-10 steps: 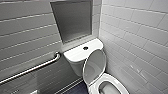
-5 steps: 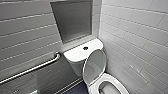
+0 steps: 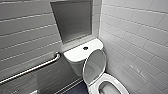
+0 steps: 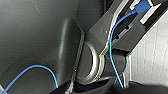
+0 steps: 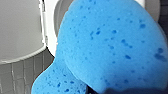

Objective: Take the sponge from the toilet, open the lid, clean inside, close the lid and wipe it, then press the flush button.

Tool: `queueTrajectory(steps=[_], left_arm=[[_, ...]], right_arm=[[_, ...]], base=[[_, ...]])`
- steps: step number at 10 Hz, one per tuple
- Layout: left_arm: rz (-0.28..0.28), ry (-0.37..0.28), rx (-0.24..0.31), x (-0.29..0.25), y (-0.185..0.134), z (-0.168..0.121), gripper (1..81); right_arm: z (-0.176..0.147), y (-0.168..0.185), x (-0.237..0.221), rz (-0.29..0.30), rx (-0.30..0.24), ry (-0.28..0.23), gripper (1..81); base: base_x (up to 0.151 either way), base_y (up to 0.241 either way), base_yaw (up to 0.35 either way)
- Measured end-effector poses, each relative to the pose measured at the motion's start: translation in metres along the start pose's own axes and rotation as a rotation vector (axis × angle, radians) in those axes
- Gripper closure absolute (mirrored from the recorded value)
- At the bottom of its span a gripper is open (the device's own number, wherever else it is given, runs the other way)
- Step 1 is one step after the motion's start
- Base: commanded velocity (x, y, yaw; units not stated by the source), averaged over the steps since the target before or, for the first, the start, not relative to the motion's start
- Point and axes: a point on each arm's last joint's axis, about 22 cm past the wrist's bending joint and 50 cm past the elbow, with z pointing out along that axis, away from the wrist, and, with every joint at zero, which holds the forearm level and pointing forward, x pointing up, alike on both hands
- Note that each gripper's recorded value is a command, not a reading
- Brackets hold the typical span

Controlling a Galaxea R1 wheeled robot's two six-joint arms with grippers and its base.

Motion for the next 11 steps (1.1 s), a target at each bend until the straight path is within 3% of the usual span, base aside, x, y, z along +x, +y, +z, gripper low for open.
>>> queueTrajectory(steps=[2, 4, 6, 8, 11], left_arm=[[0.000, 0.000, 0.002, 0.000, -0.001, 0.000, 1.0], [0.000, -0.001, 0.004, 0.000, -0.002, -0.001, 1.0], [0.000, -0.001, 0.004, 0.000, -0.002, -0.001, 1.0], [0.000, -0.001, 0.005, 0.000, -0.002, -0.001, 1.0], [0.003, 0.001, 0.009, 0.002, -0.004, 0.000, 1.0]], right_arm=[[0.021, -0.045, 0.021, -0.048, 0.082, 0.014, 81.1], [0.052, -0.086, 0.026, -0.088, 0.156, -0.020, 81.1], [0.083, -0.091, 0.032, -0.124, 0.158, -0.067, 81.1], [0.117, -0.090, 0.061, -0.166, 0.133, -0.067, 81.1], [0.167, -0.131, 0.101, -0.231, 0.151, -0.081, 81.1]], base=[[0.000, 0.000, 0.000], [0.000, 0.000, 0.000], [0.000, 0.000, 0.000], [0.000, 0.000, 0.000], [0.000, 0.000, 0.000]])
